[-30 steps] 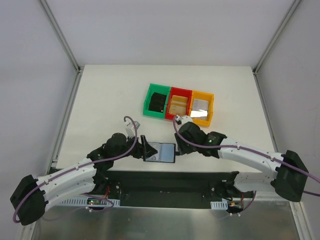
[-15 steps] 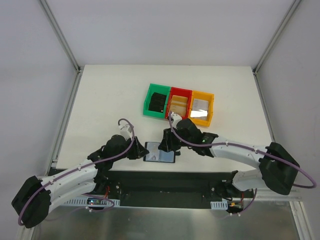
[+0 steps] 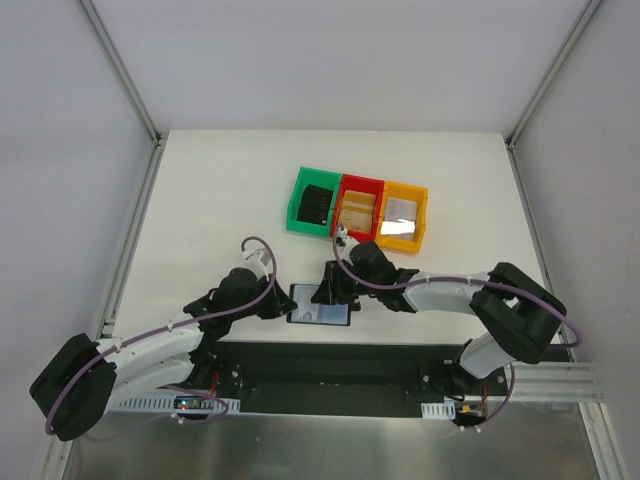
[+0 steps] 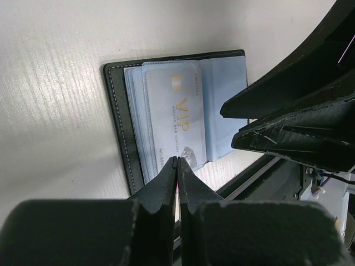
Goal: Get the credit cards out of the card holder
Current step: Remove the credit card from the card holder.
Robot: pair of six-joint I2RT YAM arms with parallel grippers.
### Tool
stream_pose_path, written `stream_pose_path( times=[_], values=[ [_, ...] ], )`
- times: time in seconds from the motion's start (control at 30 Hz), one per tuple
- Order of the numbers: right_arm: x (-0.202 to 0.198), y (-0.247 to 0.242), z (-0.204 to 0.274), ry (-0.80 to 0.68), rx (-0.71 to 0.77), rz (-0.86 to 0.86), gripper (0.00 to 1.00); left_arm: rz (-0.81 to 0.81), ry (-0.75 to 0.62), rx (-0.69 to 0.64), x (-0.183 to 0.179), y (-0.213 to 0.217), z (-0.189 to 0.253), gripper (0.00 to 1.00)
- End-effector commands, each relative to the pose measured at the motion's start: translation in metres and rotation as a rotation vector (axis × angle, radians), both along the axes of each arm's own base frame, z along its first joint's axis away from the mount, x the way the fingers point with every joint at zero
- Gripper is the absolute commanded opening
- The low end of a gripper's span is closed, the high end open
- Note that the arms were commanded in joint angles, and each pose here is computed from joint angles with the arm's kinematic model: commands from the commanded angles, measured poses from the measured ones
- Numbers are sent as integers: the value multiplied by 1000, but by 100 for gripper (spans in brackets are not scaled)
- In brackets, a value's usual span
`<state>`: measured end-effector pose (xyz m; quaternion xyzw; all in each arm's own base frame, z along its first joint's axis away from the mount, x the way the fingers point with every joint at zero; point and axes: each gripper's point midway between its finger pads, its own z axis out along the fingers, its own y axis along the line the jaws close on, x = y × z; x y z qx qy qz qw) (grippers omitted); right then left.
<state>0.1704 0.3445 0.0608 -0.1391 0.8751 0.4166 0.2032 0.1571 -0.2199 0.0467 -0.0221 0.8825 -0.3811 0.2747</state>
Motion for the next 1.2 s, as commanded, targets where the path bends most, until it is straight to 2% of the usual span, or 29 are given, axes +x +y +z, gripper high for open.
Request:
stream_pose_path(
  times=[0.0,0.37,1.17],
  values=[
    [1,10,1,13,74,-3,41,-16,-24,-43,8,-10,11,0],
    [1,2,-17,52,63,-37,41,15,28,-7,11,-9,-8,0],
    [2,11,-14,169,209,-124,36,75,112,45,1,5,-39,0]
  ],
)
